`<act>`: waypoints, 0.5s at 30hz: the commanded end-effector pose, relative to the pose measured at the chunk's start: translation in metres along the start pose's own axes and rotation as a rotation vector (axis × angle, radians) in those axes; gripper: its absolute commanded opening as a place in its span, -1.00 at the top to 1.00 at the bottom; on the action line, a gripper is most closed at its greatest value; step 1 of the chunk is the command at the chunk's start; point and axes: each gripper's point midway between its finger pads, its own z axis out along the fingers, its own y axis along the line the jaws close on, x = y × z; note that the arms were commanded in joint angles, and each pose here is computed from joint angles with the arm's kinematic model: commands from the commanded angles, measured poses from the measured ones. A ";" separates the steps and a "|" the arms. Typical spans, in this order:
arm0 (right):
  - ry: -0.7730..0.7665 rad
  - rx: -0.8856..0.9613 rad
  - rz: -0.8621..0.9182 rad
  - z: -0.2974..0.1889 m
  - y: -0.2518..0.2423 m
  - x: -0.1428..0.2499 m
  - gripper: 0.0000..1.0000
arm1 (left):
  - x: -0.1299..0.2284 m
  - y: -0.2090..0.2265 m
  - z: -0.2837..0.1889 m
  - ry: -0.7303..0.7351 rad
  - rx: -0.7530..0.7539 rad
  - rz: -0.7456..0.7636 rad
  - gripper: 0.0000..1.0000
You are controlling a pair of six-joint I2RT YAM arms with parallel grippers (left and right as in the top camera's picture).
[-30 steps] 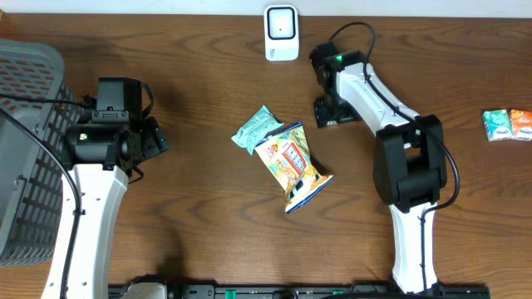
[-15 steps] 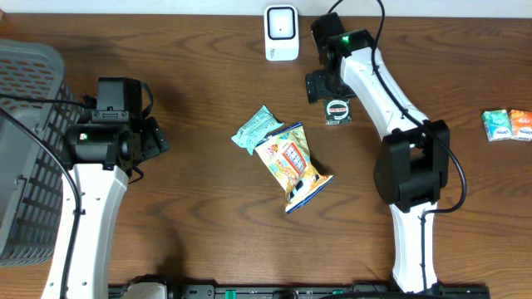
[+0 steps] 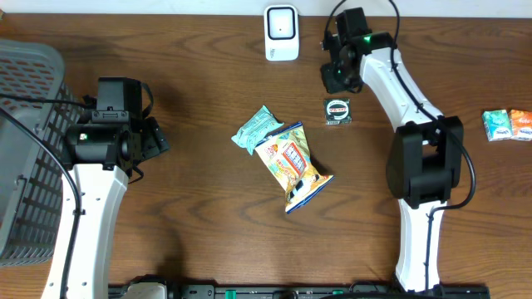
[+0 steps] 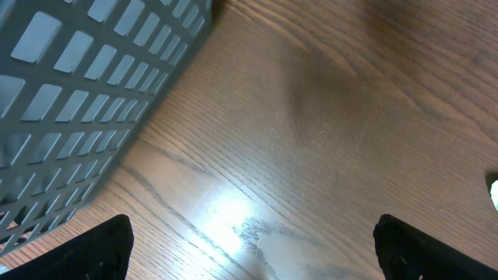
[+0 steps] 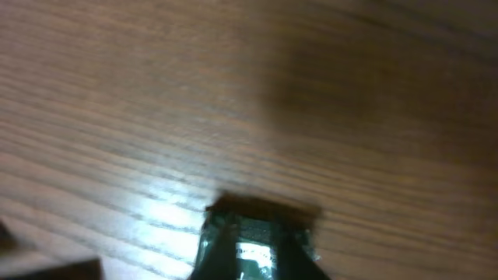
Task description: Scan the item barcode
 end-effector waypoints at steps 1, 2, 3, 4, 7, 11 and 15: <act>-0.007 -0.002 0.102 -0.003 -0.018 0.001 0.98 | -0.002 0.004 0.000 -0.007 -0.021 0.006 -0.95; -0.007 -0.001 0.118 -0.003 -0.022 0.001 0.98 | -0.002 0.004 0.000 -0.007 -0.021 0.006 -0.95; -0.005 0.000 0.131 -0.003 -0.024 0.002 0.98 | -0.002 0.004 0.000 -0.007 -0.021 0.006 -0.95; -0.001 -0.006 0.139 -0.002 -0.026 0.003 0.98 | -0.002 0.004 0.000 -0.007 -0.021 0.006 -0.96; 0.011 -0.029 0.142 0.004 -0.023 0.009 0.98 | -0.002 0.004 0.000 -0.007 -0.021 0.006 -0.95; 0.043 -0.053 0.131 0.022 -0.012 0.026 0.98 | -0.002 0.004 0.000 -0.007 -0.021 0.006 -0.95; 0.116 -0.054 0.136 0.031 -0.010 0.049 0.98 | -0.002 0.004 0.000 -0.007 -0.021 0.006 -0.96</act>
